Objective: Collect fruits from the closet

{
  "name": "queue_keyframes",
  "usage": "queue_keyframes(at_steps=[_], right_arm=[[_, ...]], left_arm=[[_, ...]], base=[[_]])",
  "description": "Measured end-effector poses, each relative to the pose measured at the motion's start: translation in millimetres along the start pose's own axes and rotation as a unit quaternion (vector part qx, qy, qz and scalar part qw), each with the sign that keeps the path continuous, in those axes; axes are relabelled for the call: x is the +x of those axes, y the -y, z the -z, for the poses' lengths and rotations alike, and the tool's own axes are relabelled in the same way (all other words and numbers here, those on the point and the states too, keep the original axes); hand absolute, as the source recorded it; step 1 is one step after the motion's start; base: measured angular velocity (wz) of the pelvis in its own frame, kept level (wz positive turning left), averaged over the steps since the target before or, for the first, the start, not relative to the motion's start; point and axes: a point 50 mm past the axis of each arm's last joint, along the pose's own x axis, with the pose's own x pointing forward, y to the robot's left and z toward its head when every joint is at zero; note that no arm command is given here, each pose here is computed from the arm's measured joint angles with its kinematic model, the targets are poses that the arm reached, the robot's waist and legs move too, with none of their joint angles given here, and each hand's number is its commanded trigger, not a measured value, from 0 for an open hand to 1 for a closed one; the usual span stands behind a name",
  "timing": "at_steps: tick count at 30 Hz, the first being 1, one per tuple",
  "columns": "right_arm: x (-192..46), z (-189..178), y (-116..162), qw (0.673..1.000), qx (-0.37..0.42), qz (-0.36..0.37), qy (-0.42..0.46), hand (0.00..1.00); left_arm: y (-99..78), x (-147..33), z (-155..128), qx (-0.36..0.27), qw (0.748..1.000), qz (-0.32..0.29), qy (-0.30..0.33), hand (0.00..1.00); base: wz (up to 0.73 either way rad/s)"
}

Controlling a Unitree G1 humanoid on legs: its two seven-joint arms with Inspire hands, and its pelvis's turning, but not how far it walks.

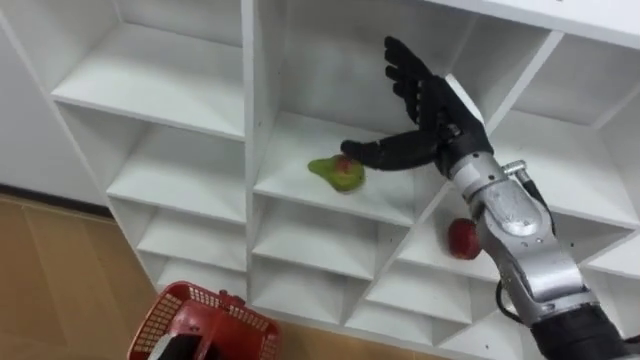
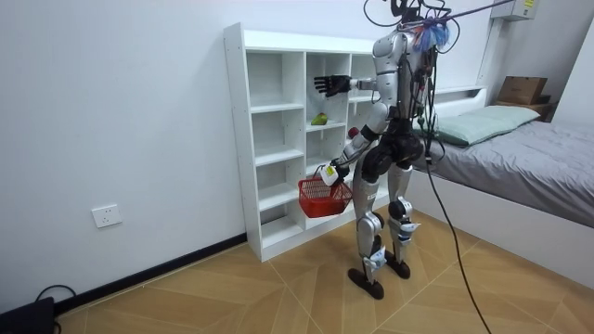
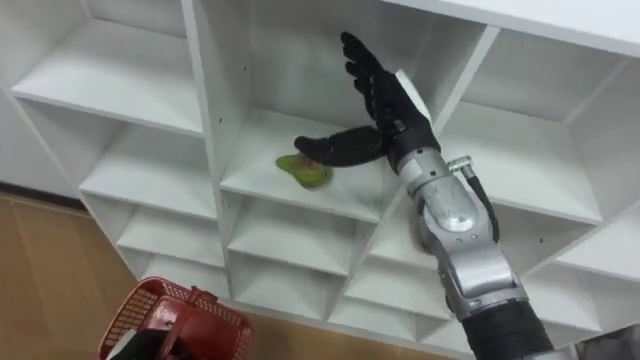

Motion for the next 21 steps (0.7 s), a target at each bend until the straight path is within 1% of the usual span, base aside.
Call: queue_keyframes(at_steps=[2, 6, 9, 11, 16, 21], right_arm=[[5.8, 2.6, 7.1, 1.000, -0.003, 0.013, -0.010, 0.00], [7.7, 6.8, 17.8, 0.999, -0.006, 0.032, -0.025, 0.00], [16.2, 8.5, 24.1, 0.998, -0.010, 0.042, -0.038, 0.00], [20.3, 13.1, 32.0, 0.996, -0.014, 0.062, -0.056, 0.00], [23.2, 11.4, 38.1, 0.996, -0.023, 0.069, -0.055, 0.00], [29.1, 12.5, 43.0, 0.995, -0.029, 0.074, -0.068, 0.00]], left_arm=[[-2.3, 3.2, -3.8, 0.002, 1.000, 0.000, 0.000, 1.00], [-4.9, 5.9, -8.0, 0.007, 1.000, -0.002, 0.001, 1.00], [-5.9, 7.8, -11.3, 0.014, 1.000, -0.002, -0.001, 1.00], [-8.0, 9.0, -13.7, 0.027, 1.000, -0.003, -0.002, 1.00], [-15.4, 11.8, -21.1, 0.044, 0.999, -0.009, 0.006, 1.00], [-15.3, 16.4, -34.2, 0.063, 0.998, 0.001, 0.020, 1.00]], base=[[0.23], [0.15], [0.19], [0.22], [0.02], [0.00]])
